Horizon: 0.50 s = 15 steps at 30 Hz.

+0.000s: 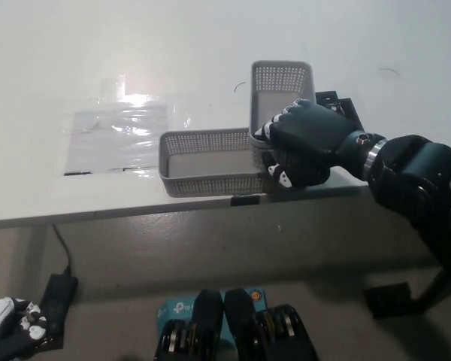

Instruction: The robot uses its right hand to pick up the grey box kept on the middle on the desk and place it on top of another box next to it in a right angle

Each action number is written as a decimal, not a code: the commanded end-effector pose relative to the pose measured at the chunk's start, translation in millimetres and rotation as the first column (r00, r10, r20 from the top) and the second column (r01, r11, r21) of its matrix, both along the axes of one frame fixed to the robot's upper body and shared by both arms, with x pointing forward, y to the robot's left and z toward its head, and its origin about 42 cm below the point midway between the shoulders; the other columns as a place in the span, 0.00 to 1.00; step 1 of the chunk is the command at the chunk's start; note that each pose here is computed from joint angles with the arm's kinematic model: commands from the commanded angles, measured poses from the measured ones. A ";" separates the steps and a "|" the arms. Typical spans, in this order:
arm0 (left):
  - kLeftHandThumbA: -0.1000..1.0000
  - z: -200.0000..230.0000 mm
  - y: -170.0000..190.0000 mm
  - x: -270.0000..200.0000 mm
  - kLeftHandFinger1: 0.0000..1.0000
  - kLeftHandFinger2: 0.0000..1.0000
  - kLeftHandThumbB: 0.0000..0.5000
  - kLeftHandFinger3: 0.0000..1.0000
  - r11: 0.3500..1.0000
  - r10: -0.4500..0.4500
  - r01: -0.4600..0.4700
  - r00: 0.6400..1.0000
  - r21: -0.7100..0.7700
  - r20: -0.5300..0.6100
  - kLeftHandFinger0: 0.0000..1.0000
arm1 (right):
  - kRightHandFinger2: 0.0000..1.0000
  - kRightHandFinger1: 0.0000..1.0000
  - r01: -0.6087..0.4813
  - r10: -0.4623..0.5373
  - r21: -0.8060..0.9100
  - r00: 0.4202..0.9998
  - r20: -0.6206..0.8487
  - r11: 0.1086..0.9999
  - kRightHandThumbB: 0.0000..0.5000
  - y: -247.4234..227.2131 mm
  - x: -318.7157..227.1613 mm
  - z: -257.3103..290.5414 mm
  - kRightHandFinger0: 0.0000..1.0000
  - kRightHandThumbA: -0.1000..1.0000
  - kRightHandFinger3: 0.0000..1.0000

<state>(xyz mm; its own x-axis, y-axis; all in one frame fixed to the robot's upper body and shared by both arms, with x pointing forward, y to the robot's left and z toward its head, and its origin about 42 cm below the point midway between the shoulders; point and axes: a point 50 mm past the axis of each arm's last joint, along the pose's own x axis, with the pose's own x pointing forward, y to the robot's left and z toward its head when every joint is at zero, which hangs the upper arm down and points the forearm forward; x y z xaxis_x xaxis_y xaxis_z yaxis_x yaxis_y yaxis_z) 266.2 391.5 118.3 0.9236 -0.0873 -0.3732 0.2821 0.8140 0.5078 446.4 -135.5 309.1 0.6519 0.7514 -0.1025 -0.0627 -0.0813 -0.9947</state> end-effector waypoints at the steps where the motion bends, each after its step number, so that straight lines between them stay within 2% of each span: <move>1: 0.00 16.8 8.7 4.0 0.00 0.02 1.00 0.14 0.999 -0.023 0.023 0.999 0.033 0.024 0.00 | 0.27 0.00 -0.025 0.024 0.024 0.999 0.037 0.999 0.45 2.7 -1.4 25.0 0.00 0.00 0.20; 3: 0.00 20.4 9.1 9.0 0.00 0.01 1.00 0.14 0.999 -0.026 0.025 0.999 0.028 0.030 0.00 | 0.26 0.00 -0.025 0.024 0.026 0.999 0.049 0.999 0.43 3.4 0.8 26.3 0.00 0.00 0.20; 4: 0.00 21.4 8.1 9.1 0.00 0.00 1.00 0.14 0.999 -0.030 0.029 0.999 0.038 0.034 0.00 | 0.28 0.00 -0.030 0.028 0.045 0.998 0.058 0.999 0.44 4.6 1.7 23.2 0.00 0.00 0.35; 6: 0.00 20.8 7.3 10.4 0.00 0.00 1.00 0.15 0.999 -0.033 0.032 0.999 0.036 0.033 0.00 | 0.16 0.00 -0.027 0.025 0.043 0.998 0.058 0.999 0.43 3.6 1.5 23.3 0.00 0.00 0.20; 7: 0.00 20.0 6.7 10.1 0.00 0.00 1.00 0.15 0.999 -0.031 0.030 0.999 0.037 0.032 0.00 | 0.14 0.00 -0.042 0.038 0.063 0.997 0.070 0.997 0.44 4.9 1.4 19.6 0.00 0.00 0.08; 9: 0.00 19.5 5.4 9.4 0.00 0.00 1.00 0.15 0.999 -0.029 0.028 0.999 0.037 0.026 0.00 | 0.17 0.00 -0.048 0.044 0.054 0.996 0.075 0.997 0.32 7.4 3.4 9.4 0.00 0.00 0.00; 10: 0.00 18.8 5.9 9.7 0.00 0.00 1.00 0.15 0.999 -0.027 0.027 0.999 0.034 0.027 0.00 | 0.24 0.00 -0.063 0.058 0.060 0.995 0.086 0.996 0.36 8.5 3.9 6.5 0.00 0.00 0.02; 11: 0.00 18.6 6.1 9.7 0.00 0.00 1.00 0.16 0.999 -0.025 0.025 0.999 0.034 0.023 0.01 | 0.27 0.00 -0.065 0.059 0.062 0.995 0.082 0.996 0.33 9.4 4.2 3.9 0.00 0.00 0.02; 12: 0.00 18.8 6.0 9.8 0.00 0.00 1.00 0.16 0.999 -0.029 0.028 0.999 0.039 0.025 0.00 | 0.32 0.00 -0.065 0.059 0.070 0.995 0.079 0.995 0.37 10.3 4.2 1.8 0.00 0.00 0.06; 13: 0.00 18.5 6.1 10.0 0.00 0.00 1.00 0.16 0.999 -0.028 0.027 0.999 0.038 0.023 0.00 | 0.35 0.00 -0.062 0.057 0.069 0.995 0.082 0.996 0.36 11.3 4.1 -0.4 0.00 0.00 0.13; 15: 0.00 17.6 5.4 8.8 0.00 0.00 1.00 0.16 0.999 -0.033 0.032 0.999 0.038 0.025 0.00 | 0.37 0.00 -0.066 0.060 0.058 0.994 0.095 0.996 0.34 10.8 3.5 -4.6 0.00 0.00 0.24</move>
<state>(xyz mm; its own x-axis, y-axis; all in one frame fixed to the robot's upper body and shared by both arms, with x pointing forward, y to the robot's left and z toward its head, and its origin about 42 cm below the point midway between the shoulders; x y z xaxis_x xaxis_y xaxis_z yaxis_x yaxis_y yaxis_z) 271.7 390.3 121.9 0.9264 -0.0912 -0.3654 0.2818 0.8116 0.5117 449.5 -129.2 289.0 0.6381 0.7625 -0.1064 -0.0870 -0.0659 -0.9940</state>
